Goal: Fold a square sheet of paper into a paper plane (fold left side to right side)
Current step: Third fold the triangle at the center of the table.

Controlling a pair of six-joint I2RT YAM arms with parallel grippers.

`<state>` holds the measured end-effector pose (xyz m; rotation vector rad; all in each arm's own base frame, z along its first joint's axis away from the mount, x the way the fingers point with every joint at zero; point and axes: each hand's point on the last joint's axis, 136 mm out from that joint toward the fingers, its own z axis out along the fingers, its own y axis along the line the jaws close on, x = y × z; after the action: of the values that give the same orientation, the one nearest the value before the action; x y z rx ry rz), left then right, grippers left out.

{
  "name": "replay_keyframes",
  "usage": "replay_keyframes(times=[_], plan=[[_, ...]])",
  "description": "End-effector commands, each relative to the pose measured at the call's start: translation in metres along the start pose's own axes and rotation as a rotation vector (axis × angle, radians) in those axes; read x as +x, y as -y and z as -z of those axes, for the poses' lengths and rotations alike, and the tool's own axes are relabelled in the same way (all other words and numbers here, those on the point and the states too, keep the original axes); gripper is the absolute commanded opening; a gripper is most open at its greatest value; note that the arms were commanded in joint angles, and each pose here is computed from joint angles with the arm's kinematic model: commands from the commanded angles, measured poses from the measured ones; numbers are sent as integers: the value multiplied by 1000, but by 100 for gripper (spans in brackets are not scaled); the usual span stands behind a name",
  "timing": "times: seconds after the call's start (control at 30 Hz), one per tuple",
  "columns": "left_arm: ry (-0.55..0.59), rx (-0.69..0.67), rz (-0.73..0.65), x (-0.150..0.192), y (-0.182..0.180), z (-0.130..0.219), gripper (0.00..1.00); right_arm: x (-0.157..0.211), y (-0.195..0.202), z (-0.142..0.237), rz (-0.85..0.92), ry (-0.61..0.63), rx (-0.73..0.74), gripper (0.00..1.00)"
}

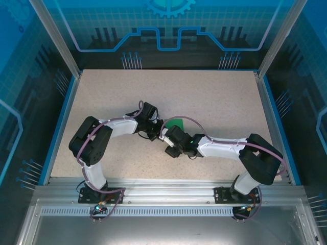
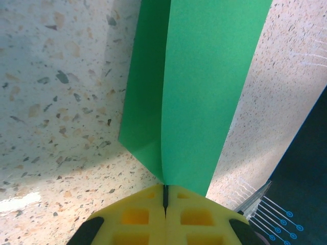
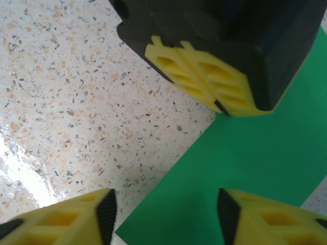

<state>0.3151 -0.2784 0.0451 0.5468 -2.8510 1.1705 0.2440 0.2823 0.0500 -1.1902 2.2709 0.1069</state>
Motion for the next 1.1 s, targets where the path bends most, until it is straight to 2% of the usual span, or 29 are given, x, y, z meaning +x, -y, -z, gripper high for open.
replay_keyframes(times=[0.0, 0.23, 0.47, 0.53, 0.9, 1.07], plan=[[8, 8, -7, 0, 12, 8, 0, -4, -2, 4, 9, 0, 3, 48], [8, 1, -10, 1, 10, 7, 0, -2, -5, 7, 1, -2, -16, 21], [15, -20, -12, 0, 5, 8, 0, 3, -10, 8, -11, -10, -46, 8], [19, -28, -17, 0, 4, 10, 5, 4, -11, 8, -16, -10, -54, 1], [86, -70, -69, -13, -3, 56, 36, 13, -16, 3, -64, -35, -104, 0], [71, -37, -100, -23, 13, 55, 37, 15, -16, 1, -86, -39, -107, 0]])
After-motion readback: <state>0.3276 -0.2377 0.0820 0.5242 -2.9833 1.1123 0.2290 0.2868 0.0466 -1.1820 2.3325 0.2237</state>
